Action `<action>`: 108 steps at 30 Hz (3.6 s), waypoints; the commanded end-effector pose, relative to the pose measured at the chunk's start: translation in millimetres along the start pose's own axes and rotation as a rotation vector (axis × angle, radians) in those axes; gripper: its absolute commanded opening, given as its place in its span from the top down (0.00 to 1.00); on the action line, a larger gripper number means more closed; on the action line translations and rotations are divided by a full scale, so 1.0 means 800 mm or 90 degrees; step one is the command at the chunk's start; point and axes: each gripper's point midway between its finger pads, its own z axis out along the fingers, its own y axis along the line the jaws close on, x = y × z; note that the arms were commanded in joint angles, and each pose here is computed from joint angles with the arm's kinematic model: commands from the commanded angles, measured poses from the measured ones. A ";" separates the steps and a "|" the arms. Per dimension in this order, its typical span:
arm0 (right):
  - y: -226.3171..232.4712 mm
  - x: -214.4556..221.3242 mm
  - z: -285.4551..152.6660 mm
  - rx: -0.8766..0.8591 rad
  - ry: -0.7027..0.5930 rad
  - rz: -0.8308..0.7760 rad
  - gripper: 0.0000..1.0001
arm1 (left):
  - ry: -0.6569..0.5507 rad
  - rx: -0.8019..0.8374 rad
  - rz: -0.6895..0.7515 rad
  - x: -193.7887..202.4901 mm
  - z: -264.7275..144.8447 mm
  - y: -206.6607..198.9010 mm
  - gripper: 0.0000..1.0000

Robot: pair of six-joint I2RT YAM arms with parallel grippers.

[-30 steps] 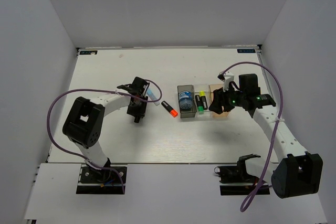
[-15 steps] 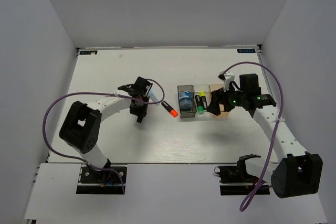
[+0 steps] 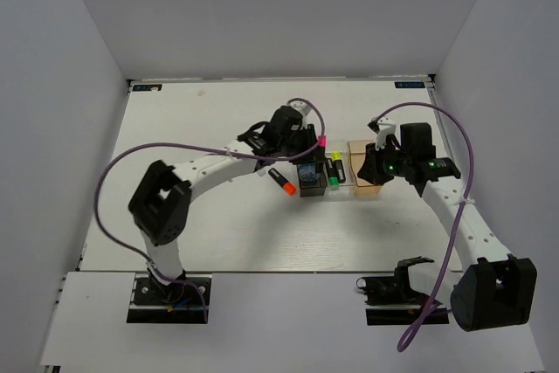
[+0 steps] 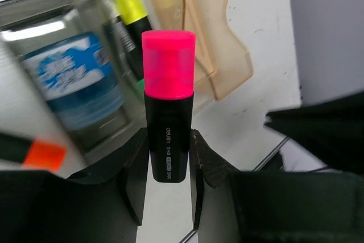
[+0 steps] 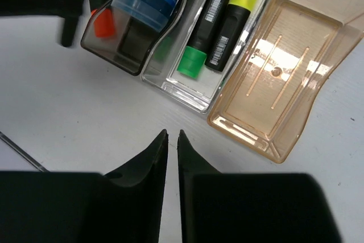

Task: Sort the stationery into containers
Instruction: Place the pen in the storage box, then pick up the pen from the center of the board.

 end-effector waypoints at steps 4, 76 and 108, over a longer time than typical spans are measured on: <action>-0.013 -0.018 -0.010 0.044 -0.055 0.005 0.76 | -0.023 0.130 -0.102 -0.027 0.072 -0.080 1.00; 0.135 0.003 0.296 0.009 0.336 -0.291 0.38 | -0.121 -0.462 -0.481 0.098 -0.286 0.370 0.08; 0.190 -0.116 0.150 0.015 0.099 -0.304 1.00 | -0.135 -0.430 -0.575 0.075 -0.265 0.371 0.08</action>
